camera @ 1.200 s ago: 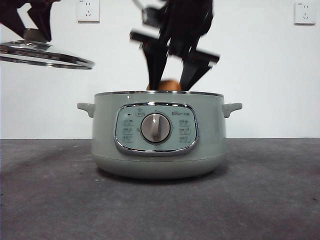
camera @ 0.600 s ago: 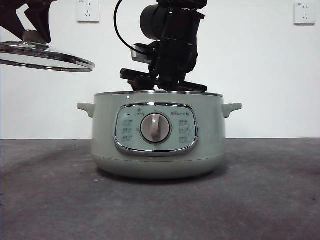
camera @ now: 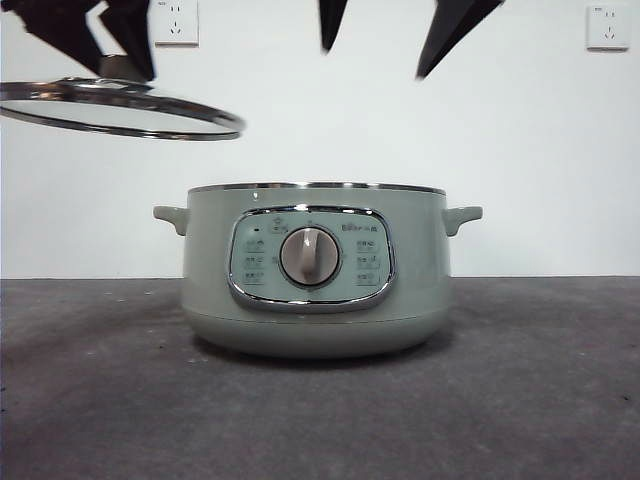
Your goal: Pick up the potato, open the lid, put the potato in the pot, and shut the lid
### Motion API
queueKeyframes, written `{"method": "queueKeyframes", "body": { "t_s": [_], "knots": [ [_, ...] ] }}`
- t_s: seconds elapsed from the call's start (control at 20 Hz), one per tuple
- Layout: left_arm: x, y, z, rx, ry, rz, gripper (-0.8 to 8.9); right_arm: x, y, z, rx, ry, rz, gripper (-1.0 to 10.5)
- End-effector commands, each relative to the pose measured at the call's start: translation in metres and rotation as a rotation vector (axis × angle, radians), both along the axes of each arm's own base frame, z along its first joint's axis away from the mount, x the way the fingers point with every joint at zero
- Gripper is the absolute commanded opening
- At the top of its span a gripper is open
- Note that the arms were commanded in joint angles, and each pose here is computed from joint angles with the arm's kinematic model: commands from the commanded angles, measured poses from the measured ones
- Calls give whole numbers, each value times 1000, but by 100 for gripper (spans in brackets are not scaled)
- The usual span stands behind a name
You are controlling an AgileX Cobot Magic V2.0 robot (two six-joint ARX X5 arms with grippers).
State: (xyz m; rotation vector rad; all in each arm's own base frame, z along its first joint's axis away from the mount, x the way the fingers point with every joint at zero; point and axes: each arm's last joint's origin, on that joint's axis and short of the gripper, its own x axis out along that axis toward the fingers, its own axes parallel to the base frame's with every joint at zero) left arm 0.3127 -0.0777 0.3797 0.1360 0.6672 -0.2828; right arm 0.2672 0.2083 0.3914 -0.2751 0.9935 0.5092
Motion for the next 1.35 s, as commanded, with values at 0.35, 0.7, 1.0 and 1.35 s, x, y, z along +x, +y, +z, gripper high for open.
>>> {"method": "queueKeyframes", "body": {
  "t_s": [0.35, 0.7, 1.0, 1.35],
  "knots": [
    [-19, -81, -3, -35, -13, -265, -12, -71, -57, 41, -20, -51, -26, 881],
    [-13, -129, -35, -13, 46, -372, -12, -131, -105, 33, 32, -72, -72, 881],
    [-5, -144, -47, -32, 38, -382, -12, -169, -135, 15, 91, -69, -142, 881],
    [13, -153, -73, -16, 78, -361, -12, -192, -152, 15, 162, -105, -165, 881]
  ]
}}
